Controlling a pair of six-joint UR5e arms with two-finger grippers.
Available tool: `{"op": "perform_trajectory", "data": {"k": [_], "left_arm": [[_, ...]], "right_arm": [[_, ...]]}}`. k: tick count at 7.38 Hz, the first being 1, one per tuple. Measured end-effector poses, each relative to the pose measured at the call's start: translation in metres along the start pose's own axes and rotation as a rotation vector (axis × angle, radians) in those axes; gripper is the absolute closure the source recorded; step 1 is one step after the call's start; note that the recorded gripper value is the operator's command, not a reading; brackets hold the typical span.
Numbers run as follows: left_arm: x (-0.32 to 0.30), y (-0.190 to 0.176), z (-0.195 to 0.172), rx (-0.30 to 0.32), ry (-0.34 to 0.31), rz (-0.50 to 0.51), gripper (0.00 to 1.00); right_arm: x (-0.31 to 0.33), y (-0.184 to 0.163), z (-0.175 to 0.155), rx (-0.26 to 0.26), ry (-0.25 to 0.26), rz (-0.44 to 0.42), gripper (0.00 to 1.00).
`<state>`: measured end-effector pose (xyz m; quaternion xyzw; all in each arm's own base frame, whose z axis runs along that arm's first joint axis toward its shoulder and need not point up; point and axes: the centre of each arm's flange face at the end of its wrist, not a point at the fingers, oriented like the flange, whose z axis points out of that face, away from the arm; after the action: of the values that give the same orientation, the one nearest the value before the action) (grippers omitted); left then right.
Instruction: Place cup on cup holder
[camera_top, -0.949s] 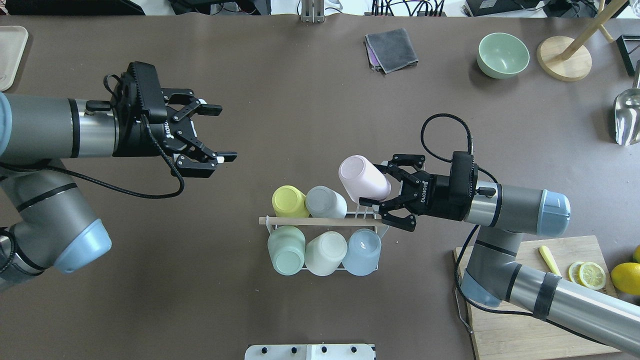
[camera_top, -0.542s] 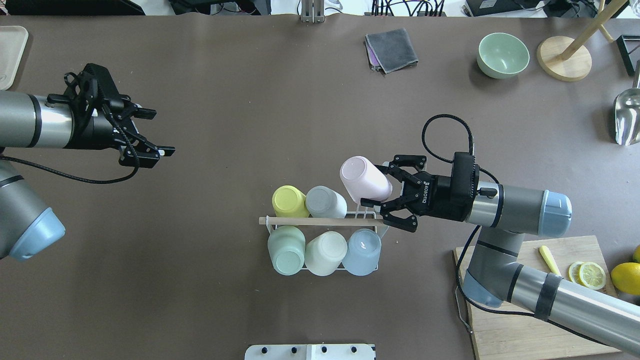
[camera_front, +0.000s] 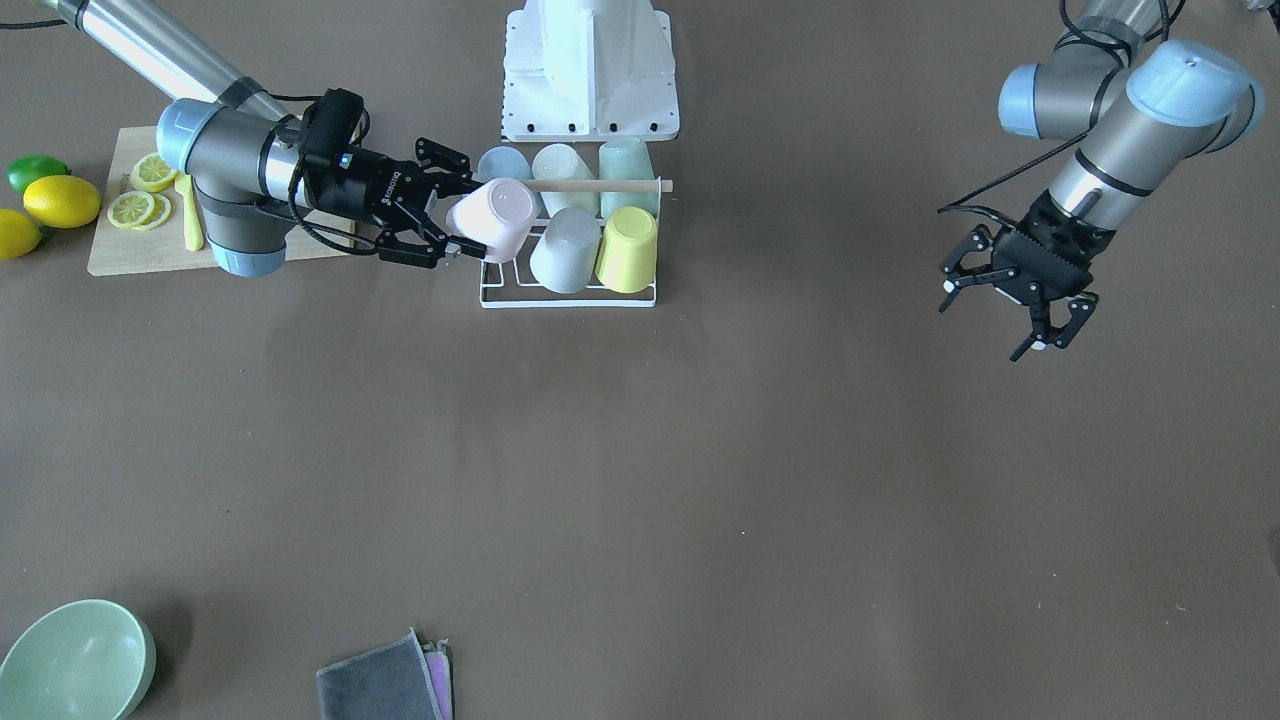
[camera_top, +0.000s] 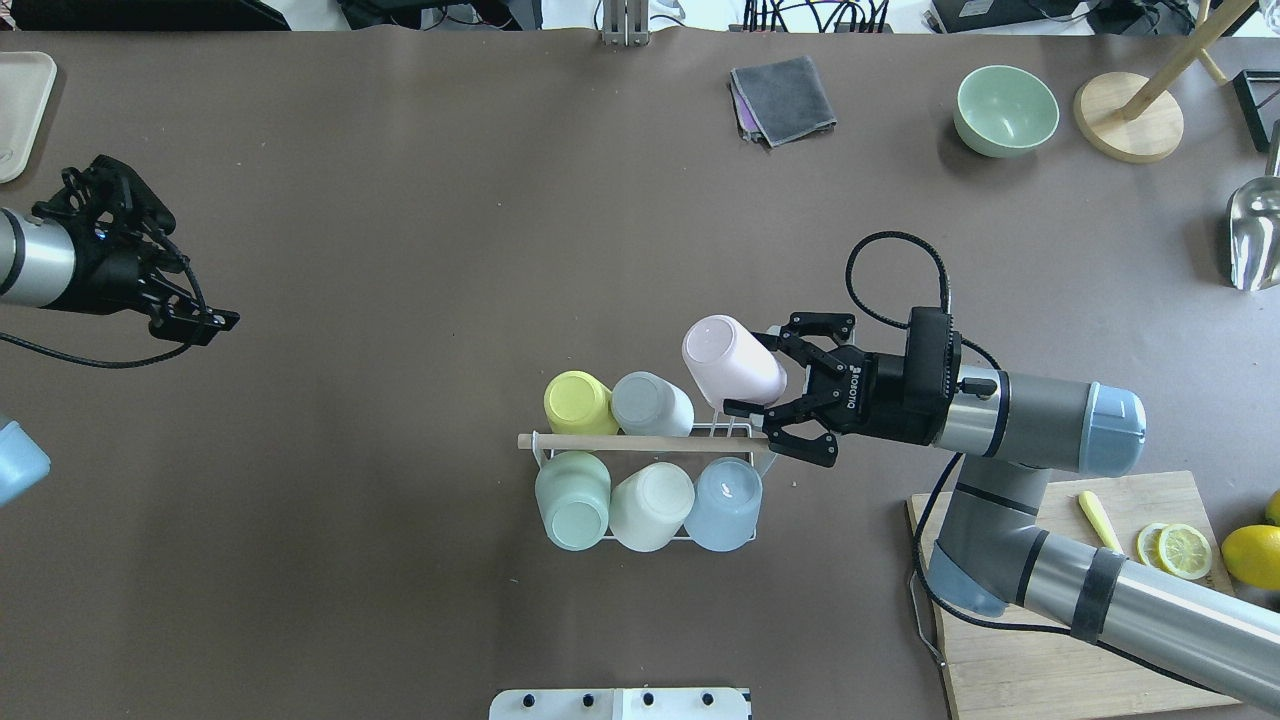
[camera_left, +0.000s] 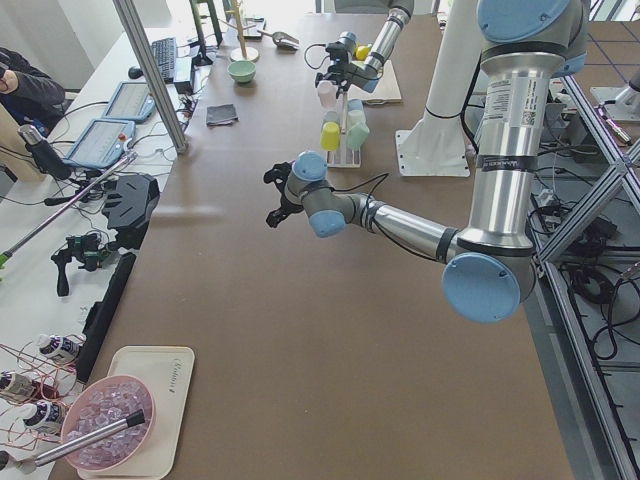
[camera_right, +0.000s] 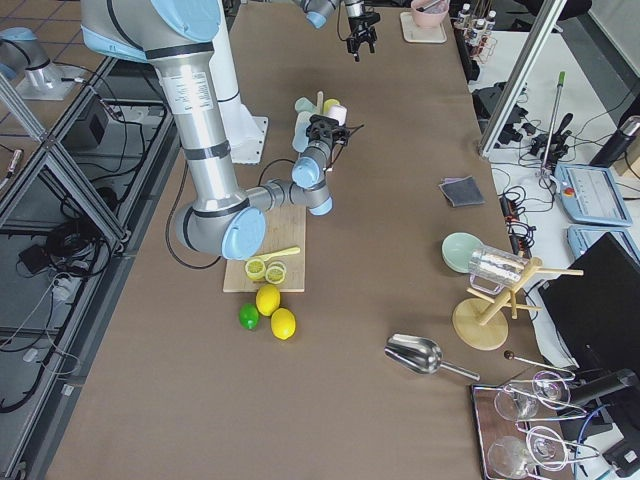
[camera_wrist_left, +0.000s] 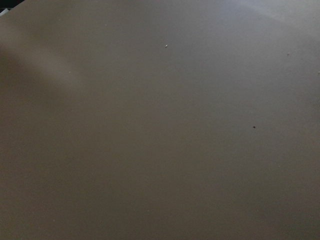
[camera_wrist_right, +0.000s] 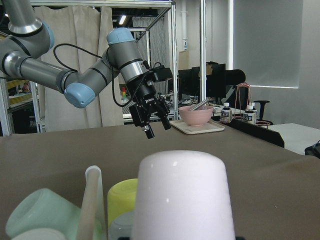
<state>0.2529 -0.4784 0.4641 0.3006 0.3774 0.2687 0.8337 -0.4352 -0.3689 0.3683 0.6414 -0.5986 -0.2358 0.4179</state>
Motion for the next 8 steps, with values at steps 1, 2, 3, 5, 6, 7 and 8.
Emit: {"op": "perform_trajectory", "data": {"k": [1, 2, 3, 5, 6, 7, 8], "left_arm": [[-0.015, 0.006, -0.005, -0.084, -0.042, -0.064, 0.01], [-0.027, 0.011, -0.013, -0.171, -0.082, -0.132, 0.01], [-0.037, 0.016, -0.019, -0.242, -0.114, -0.188, 0.01], [-0.057, 0.026, -0.029, -0.309, -0.155, -0.262, 0.01], [-0.073, 0.034, -0.037, -0.337, -0.183, -0.311, 0.01], [-0.093, 0.043, -0.050, -0.364, -0.211, -0.373, 0.01], [-0.115, 0.056, -0.066, -0.378, -0.218, -0.443, 0.01]], "right_arm": [[0.003, -0.002, -0.001, 0.002, 0.003, -0.002, 0.00], [0.004, -0.002, -0.002, 0.003, 0.004, -0.003, 0.00], [0.005, -0.003, -0.002, 0.003, 0.006, -0.004, 0.00], [0.015, -0.009, -0.012, -0.004, 0.009, -0.016, 0.00], [0.025, -0.012, -0.026, -0.035, -0.005, -0.028, 0.00], [0.045, -0.016, -0.046, -0.102, -0.033, -0.040, 0.00], [0.070, -0.022, -0.070, -0.202, -0.069, -0.042, 0.00]]}}
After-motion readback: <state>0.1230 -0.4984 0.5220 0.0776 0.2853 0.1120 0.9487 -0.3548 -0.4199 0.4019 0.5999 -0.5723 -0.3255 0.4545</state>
